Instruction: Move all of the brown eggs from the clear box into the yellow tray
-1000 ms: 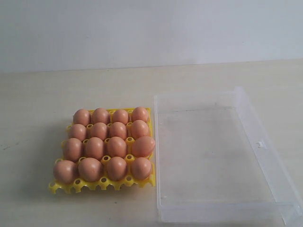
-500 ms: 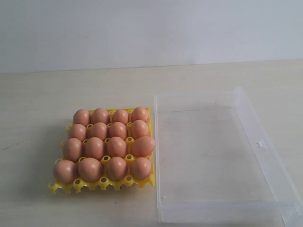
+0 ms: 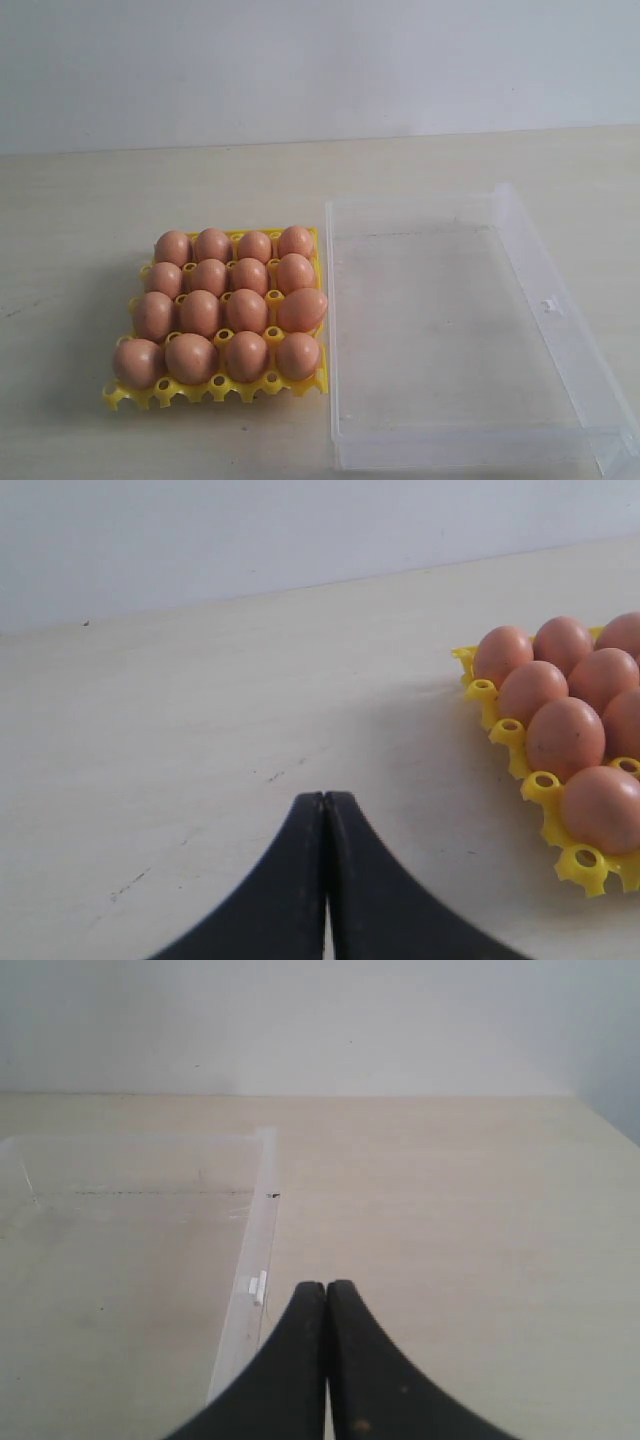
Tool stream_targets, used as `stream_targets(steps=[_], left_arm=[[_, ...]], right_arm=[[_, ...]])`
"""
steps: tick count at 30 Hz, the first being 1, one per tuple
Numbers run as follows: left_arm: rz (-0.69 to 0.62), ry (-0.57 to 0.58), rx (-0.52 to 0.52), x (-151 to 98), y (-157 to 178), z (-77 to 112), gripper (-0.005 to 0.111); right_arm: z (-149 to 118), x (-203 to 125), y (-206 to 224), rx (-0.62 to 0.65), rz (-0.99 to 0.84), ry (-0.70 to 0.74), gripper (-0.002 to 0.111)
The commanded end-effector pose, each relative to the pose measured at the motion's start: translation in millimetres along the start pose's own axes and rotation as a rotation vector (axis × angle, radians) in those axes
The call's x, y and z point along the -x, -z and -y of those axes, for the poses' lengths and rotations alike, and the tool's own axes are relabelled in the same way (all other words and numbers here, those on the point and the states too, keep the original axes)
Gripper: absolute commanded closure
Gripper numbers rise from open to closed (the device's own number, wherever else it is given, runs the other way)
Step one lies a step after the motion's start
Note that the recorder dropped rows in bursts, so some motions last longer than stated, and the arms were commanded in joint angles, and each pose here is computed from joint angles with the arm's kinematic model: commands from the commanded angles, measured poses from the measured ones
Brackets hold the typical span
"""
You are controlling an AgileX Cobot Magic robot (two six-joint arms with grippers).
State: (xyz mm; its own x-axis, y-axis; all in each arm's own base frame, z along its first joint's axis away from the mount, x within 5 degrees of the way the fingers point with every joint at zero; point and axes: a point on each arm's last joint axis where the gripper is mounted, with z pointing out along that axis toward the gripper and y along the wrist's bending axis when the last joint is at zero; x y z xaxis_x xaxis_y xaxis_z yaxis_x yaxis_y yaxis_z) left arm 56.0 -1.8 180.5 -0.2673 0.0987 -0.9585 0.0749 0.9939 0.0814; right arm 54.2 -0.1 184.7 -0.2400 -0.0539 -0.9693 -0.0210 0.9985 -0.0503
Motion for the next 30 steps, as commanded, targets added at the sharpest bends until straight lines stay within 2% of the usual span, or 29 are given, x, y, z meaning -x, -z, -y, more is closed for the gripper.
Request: stream_targets(steps=[1,30], left_arm=[[0.016,0.005,-0.004,2.4,0.4,0.1,0.107],[0.016,0.005,-0.004,2.4,0.4,0.1,0.107]], right_arm=[[0.4,-0.8,0.0,-0.007,0.007,0.007,0.108],[-0.2,-0.8,0.0,0.003,0.007,0.006,0.108]])
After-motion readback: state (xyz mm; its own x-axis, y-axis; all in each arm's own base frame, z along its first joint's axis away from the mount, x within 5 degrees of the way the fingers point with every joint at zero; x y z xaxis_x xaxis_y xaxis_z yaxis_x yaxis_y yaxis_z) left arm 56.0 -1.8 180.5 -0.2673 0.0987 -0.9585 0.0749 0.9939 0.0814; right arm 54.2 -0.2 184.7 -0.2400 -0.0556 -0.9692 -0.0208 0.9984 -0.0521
